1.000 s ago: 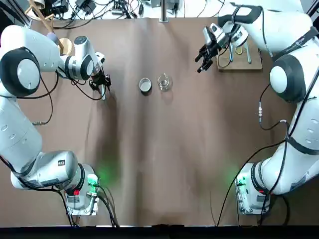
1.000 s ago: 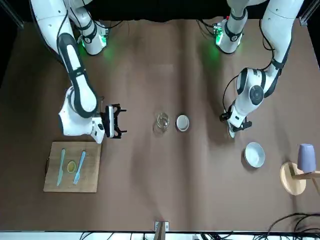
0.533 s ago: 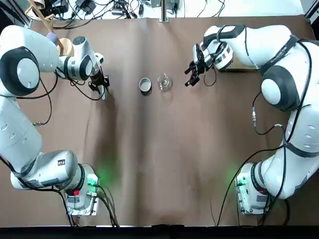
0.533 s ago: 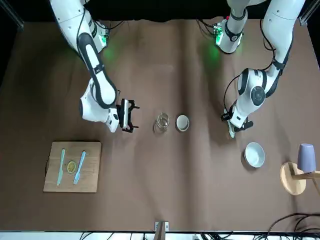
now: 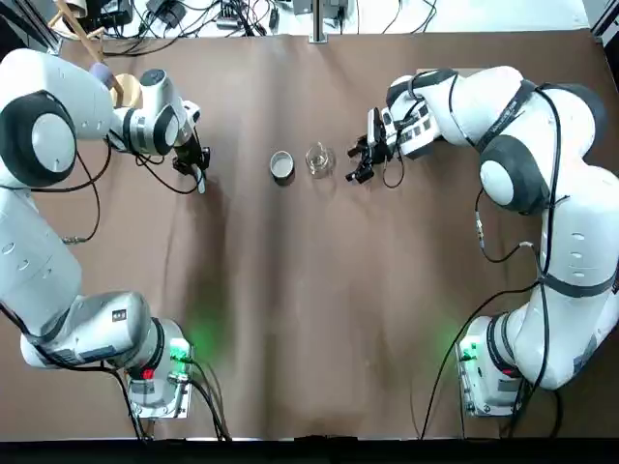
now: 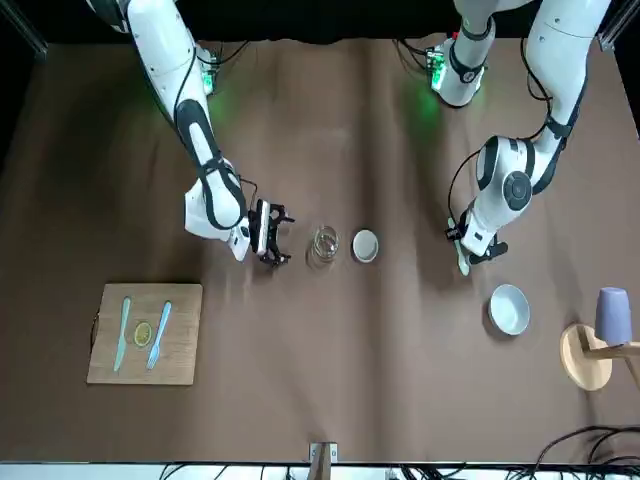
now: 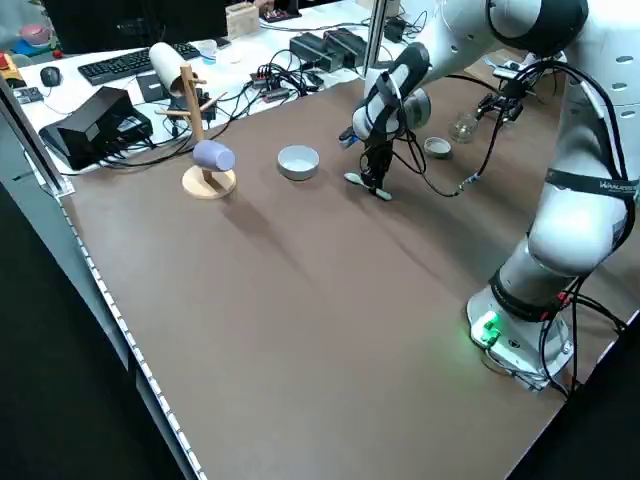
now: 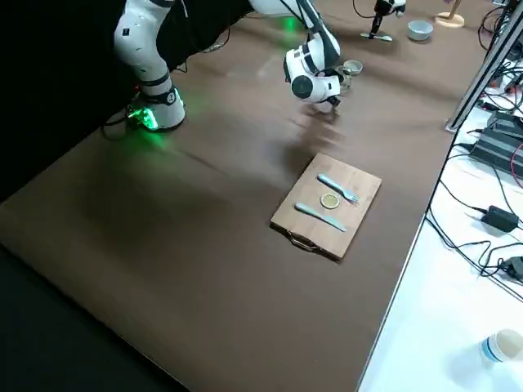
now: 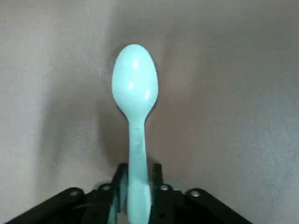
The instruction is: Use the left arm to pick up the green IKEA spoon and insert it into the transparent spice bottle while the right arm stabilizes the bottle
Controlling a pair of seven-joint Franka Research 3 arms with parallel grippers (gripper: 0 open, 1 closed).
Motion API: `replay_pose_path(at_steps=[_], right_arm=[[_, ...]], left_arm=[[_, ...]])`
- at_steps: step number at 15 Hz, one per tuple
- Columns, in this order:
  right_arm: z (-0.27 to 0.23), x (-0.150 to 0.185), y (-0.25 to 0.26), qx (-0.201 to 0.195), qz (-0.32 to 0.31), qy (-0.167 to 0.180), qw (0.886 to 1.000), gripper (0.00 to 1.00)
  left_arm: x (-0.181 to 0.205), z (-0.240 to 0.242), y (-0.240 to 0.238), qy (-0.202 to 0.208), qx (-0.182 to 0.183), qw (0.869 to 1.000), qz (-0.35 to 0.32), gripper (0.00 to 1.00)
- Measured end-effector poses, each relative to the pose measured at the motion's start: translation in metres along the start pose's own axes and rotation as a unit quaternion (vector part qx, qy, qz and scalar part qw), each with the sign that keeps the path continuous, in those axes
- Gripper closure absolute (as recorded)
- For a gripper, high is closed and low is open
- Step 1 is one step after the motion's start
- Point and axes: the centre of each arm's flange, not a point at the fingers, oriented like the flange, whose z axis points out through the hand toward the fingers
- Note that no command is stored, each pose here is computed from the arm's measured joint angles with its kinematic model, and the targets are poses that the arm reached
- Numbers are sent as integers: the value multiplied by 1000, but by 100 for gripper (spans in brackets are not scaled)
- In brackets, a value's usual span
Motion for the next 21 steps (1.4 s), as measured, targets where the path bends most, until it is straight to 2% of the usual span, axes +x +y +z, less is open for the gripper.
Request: replay_pose_path(at_steps=[1, 2, 7, 11, 18, 21], right_arm=[[4, 5, 1, -3, 1, 7, 1000, 0], [8, 12, 0, -5, 0, 14, 1000, 0], [29, 38, 7, -3, -24, 26, 999, 0], [40, 34, 19, -5, -28, 25, 999, 0], [59, 33, 26, 0, -37, 25, 999, 0], [65, 35, 21, 6, -42, 24, 999, 0]], left_arm=[[0, 0, 0, 0, 0, 1000, 0, 78], [0, 0, 0, 0, 0, 1000, 0, 79], [0, 0, 0, 0, 0, 1000, 0, 80], [2, -3, 0, 3, -1, 1000, 0, 80], [15, -97, 9, -15, 36, 999, -4, 80], [18, -137, 29, -33, 44, 999, -5, 80]])
